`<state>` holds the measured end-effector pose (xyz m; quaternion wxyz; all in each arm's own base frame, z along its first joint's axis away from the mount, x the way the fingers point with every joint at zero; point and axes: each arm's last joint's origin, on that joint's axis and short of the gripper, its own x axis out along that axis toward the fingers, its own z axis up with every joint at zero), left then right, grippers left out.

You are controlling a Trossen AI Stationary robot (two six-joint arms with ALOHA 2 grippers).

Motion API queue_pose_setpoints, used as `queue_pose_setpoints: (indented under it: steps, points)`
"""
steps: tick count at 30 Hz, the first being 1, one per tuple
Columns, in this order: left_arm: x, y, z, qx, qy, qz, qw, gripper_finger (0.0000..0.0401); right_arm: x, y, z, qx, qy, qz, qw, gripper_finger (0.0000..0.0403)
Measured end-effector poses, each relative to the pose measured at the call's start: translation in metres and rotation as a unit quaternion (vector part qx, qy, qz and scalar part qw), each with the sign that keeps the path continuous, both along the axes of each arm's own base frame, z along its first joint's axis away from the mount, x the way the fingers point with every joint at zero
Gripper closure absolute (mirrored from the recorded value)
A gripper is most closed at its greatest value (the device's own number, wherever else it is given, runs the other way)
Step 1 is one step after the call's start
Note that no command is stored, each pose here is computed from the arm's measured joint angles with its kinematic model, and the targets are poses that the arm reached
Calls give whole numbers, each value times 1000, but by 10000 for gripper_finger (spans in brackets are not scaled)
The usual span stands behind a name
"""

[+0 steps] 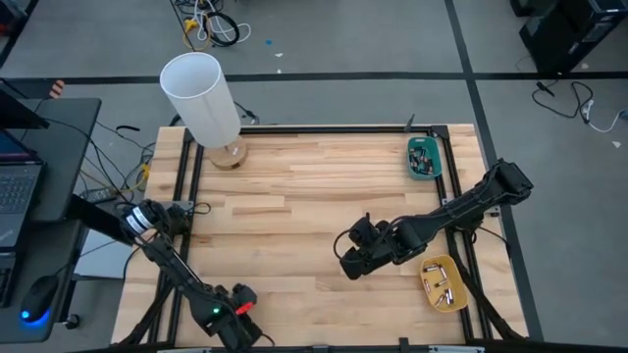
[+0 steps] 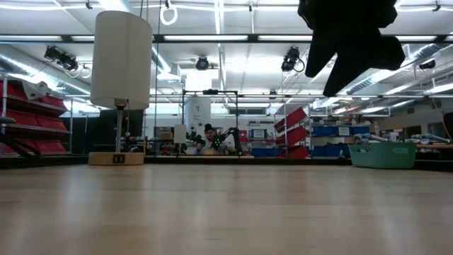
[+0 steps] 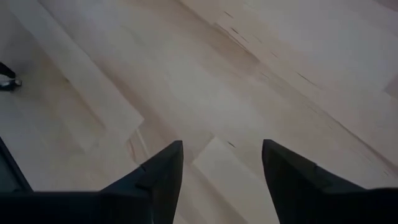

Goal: Sort batteries
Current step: Put the silver battery into the yellow bin

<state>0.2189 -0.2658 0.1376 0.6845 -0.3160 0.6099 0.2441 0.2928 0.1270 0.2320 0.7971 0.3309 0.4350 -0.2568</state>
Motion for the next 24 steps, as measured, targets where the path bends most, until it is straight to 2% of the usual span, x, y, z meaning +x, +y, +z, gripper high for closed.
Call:
queue_pose_setpoints:
  steps: [5,10,13,16,20,24]
  points:
    - [1,3,-4,25,0,-20,999,368,0,0,0,0,0,2,1000,211]
    - [2,7,-3,38,0,-27,999,370,1,1,0,4,-2,4,1000,215]
    - [3,11,6,76,-10,-31,997,363,4,3,2,14,-23,4,1000,215]
    - [8,16,19,117,-40,-34,992,361,12,7,7,43,-75,-6,996,216]
    - [22,21,55,114,-127,-53,984,362,27,14,21,79,-176,-8,981,216]
    - [37,28,87,123,-239,-79,960,362,39,18,39,93,-282,5,955,216]
